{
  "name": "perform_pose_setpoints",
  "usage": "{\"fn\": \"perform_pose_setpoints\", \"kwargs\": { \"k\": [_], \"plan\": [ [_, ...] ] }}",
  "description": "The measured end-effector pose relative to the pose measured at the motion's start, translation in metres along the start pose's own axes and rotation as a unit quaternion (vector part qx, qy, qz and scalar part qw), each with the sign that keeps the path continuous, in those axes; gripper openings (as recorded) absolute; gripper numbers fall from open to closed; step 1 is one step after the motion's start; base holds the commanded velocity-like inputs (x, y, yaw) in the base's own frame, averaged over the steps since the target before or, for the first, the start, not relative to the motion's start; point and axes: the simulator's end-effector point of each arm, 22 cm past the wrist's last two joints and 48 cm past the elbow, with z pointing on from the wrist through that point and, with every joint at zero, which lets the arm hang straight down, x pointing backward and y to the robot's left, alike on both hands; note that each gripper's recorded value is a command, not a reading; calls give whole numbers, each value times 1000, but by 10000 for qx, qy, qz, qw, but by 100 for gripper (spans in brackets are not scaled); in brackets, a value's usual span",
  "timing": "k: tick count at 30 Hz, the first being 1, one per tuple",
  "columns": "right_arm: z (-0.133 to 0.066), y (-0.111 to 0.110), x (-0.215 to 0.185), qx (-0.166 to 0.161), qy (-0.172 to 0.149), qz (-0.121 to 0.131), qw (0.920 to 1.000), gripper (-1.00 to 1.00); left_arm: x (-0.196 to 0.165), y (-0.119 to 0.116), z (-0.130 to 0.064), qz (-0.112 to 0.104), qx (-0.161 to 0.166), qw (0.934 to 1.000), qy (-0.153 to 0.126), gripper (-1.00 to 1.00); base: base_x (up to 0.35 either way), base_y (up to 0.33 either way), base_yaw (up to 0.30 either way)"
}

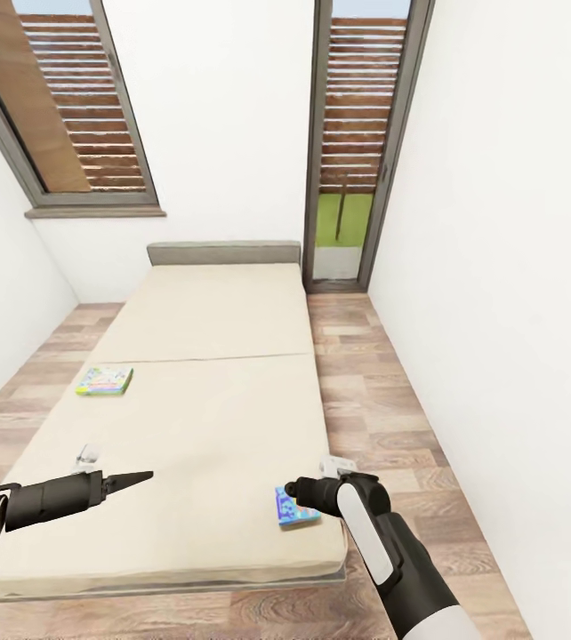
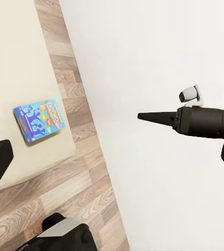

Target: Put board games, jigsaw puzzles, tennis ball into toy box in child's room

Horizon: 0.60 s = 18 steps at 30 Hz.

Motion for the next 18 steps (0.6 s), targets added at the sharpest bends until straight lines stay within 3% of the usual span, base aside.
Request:
{"fn": "perform_pose_setpoints", "kwargs": {
  "k": [13, 18],
  "plan": [
    [8, -4, 7, 16, 102, 35, 9999, 100, 5, 7, 4, -87, -19, 9999, 57, 100, 2, 20, 0],
    [10, -5, 10, 23, 136, 46, 9999, 100, 7, 10, 5, -117, -28, 9999, 80, 100, 112, 3, 0]
  ]
}}
